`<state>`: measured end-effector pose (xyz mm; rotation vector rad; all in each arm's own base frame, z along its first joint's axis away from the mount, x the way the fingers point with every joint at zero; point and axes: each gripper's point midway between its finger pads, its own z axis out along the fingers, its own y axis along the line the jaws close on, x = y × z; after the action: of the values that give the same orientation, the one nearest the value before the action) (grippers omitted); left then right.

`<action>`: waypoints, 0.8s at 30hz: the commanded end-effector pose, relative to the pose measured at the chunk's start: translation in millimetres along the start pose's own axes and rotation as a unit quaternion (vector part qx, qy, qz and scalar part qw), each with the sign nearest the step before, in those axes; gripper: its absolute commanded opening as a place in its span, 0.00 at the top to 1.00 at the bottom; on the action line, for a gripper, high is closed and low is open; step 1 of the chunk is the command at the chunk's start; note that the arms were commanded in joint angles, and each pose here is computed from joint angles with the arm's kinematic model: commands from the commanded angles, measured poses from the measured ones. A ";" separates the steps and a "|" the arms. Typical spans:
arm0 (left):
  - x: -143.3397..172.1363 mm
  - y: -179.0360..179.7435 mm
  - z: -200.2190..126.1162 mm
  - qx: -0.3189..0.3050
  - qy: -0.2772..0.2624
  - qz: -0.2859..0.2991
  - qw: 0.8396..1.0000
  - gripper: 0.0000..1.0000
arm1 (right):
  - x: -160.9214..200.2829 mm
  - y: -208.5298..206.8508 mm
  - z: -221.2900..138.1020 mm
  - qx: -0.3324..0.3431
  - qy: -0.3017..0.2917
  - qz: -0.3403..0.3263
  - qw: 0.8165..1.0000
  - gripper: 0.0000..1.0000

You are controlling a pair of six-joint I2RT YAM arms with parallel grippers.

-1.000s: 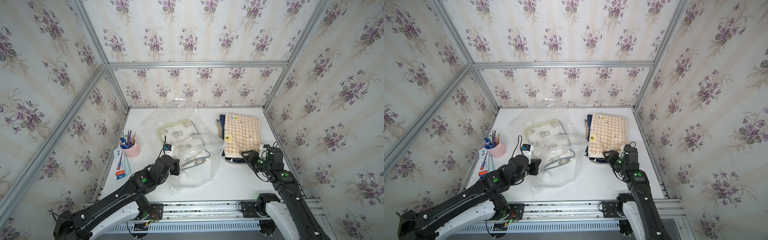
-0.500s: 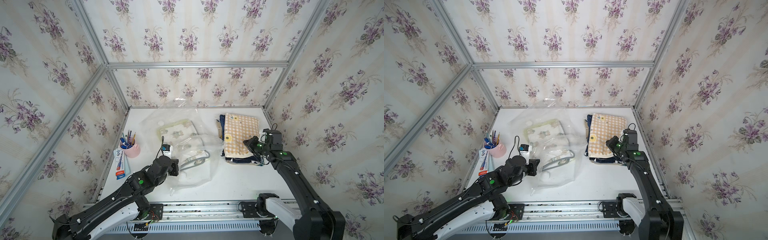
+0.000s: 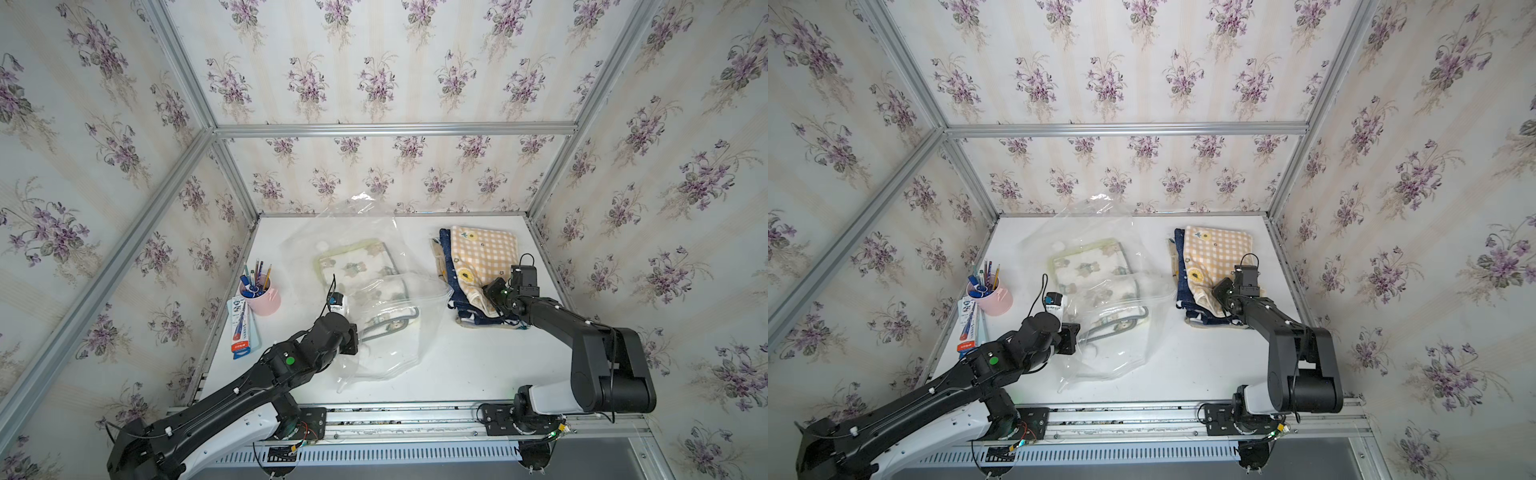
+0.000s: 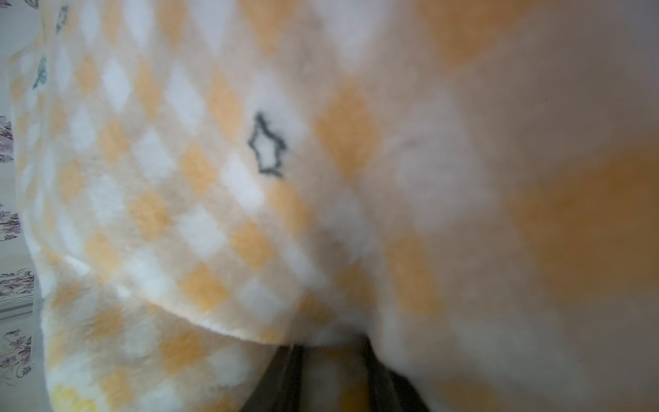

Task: Take the blanket out of the vacuum bag
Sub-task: Move the blanket to the center of the board.

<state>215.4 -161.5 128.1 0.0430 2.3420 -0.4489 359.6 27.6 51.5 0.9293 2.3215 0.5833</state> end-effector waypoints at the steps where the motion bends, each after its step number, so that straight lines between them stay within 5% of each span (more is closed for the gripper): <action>1: -13.6 -4.3 3.0 -0.002 -0.024 -0.006 1.000 0.94 | -12.3 -11.6 9.4 0.033 -0.022 -0.015 0.999 0.67; 12: -15.3 -16.3 12.3 0.018 -0.020 -0.011 1.000 0.93 | -39.4 18.3 26.2 0.007 -0.025 -0.030 0.999 0.66; 24: -28.4 -31.2 7.9 0.042 -0.030 0.006 0.999 0.92 | -32.5 68.7 -58.1 -0.118 -0.055 -0.025 0.991 0.64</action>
<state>230.8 -182.6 139.8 0.0619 2.3047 -0.5007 380.3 28.6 134.5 0.7848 2.1342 0.6624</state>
